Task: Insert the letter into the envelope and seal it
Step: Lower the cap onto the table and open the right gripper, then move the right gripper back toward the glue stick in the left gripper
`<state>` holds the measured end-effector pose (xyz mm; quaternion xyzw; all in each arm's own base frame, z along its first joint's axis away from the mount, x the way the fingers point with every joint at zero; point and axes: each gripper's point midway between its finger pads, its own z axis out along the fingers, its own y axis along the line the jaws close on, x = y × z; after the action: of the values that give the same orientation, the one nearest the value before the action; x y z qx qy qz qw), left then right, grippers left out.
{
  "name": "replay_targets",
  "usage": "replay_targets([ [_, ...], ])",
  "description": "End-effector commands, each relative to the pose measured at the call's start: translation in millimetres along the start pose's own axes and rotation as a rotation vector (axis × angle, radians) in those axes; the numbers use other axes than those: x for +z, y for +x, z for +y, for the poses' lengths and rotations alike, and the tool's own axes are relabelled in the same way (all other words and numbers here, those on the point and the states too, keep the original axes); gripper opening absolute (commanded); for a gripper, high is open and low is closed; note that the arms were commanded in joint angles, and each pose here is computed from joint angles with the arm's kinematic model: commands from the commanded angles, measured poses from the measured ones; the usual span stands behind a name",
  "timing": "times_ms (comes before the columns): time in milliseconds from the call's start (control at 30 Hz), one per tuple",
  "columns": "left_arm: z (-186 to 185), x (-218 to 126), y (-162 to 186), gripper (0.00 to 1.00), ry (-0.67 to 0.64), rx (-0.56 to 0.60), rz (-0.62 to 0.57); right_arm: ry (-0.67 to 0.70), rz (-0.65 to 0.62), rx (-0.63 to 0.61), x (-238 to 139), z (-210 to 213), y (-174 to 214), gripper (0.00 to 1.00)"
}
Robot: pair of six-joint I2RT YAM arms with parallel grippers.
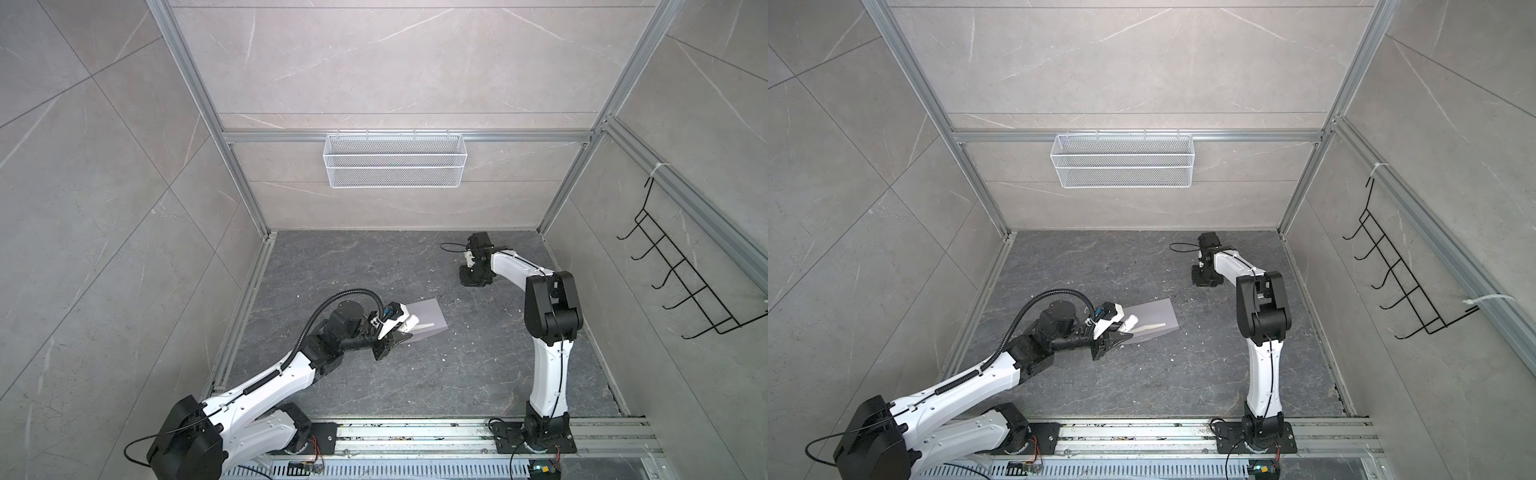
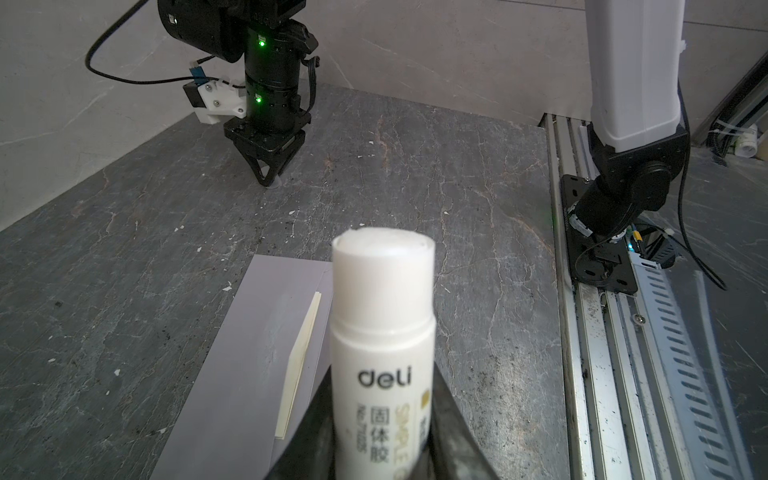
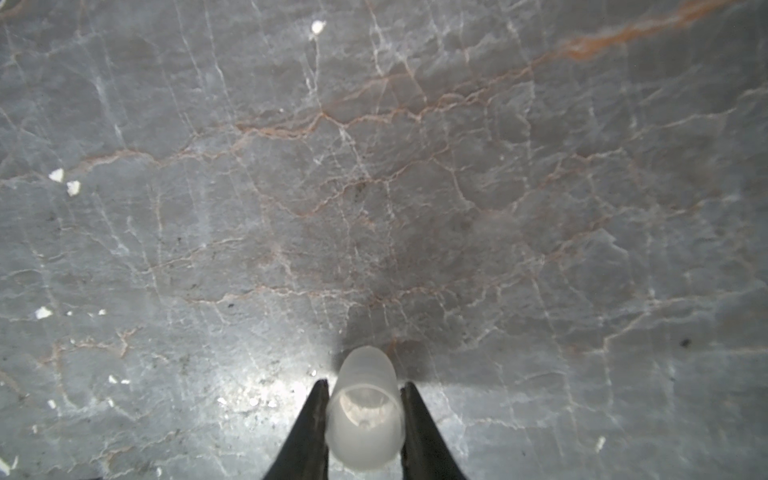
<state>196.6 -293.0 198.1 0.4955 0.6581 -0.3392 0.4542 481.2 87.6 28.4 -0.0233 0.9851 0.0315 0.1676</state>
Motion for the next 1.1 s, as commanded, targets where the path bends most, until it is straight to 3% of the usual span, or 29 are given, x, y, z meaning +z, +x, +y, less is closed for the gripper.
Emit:
replay_targets([
  [0, -0.5, -5.1, -25.9, 0.00, 0.007, 0.026, -0.061, 0.001, 0.047, -0.013, 4.1, -0.9, 8.0, 0.33],
  [267, 0.2, -6.2, -26.3, 0.00, -0.001, 0.025, -0.063, -0.032, -0.010, -0.006, -27.7, 5.4, -2.0, 0.58],
  [500, 4.9, -7.6, -27.7, 0.00, -0.031, 0.015, -0.070, -0.119, -0.139, 0.014, -93.4, 19.1, -11.0, 0.66],
  [833, 14.4, -8.9, -38.0, 0.00, -0.085, -0.024, -0.131, -0.578, -0.438, 0.055, -241.4, 83.2, -1.0, 0.73],
  [1067, 22.1, -9.8, -42.1, 0.00, -0.124, -0.069, -0.162, -0.759, -0.541, -0.016, -307.3, 119.0, 36.9, 0.77],
])
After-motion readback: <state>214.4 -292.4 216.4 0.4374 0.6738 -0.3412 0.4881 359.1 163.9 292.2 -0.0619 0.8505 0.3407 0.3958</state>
